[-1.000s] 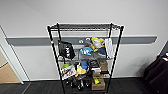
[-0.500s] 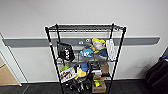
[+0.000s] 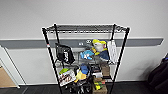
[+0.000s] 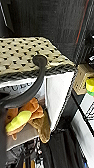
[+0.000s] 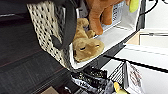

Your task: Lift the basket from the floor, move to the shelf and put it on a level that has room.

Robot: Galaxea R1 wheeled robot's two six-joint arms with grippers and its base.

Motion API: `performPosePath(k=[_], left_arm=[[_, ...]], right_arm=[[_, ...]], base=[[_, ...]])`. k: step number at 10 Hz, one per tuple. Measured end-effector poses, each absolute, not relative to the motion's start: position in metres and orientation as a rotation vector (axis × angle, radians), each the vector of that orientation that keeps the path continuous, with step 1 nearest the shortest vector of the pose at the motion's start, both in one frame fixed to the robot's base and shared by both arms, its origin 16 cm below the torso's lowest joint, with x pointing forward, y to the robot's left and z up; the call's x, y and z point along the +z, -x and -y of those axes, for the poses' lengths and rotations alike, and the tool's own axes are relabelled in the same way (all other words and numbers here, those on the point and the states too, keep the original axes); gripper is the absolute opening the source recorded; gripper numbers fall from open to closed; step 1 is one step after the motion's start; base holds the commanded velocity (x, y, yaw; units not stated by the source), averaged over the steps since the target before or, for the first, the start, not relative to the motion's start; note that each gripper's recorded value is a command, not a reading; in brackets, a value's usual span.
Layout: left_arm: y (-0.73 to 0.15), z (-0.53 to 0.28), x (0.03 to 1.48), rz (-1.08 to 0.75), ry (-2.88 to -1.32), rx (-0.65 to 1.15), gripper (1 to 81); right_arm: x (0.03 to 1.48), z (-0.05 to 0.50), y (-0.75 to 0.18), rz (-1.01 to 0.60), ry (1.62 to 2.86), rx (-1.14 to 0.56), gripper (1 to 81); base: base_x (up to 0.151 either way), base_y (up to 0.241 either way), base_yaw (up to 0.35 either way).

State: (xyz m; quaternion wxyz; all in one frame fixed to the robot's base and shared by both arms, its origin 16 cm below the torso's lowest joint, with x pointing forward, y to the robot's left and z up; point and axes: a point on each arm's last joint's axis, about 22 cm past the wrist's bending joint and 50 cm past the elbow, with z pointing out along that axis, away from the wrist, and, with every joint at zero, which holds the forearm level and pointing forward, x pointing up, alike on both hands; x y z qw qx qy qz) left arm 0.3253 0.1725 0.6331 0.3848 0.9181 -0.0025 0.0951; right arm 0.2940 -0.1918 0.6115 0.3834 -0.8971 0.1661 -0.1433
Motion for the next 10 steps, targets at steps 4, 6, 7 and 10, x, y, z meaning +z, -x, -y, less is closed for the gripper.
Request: performPosePath(k=[4,6,7,10], left_arm=[[-0.3252,-0.1726,0.6329,0.006,-2.339,0.243,1.0],[-0.3241,-0.1728,0.6319,0.004,-2.34,0.239,1.0],[-0.324,-0.1727,0.6321,0.004,-2.34,0.24,1.0],[-0.3238,-0.1727,0.632,0.004,-2.34,0.239,1.0]], right_arm=[[0.6127,0.1913,-0.2938,-0.422,2.285,-0.365,1.0],[0.6126,0.1906,-0.2938,-0.422,2.284,-0.363,1.0],[0.6127,0.191,-0.2939,-0.422,2.284,-0.364,1.0],[0.6127,0.1909,-0.2938,-0.422,2.284,-0.364,1.0]], base=[[0.113,0.0,0.0],[0.113,0.0,0.0],[0.112,0.0,0.0],[0.113,0.0,0.0]])
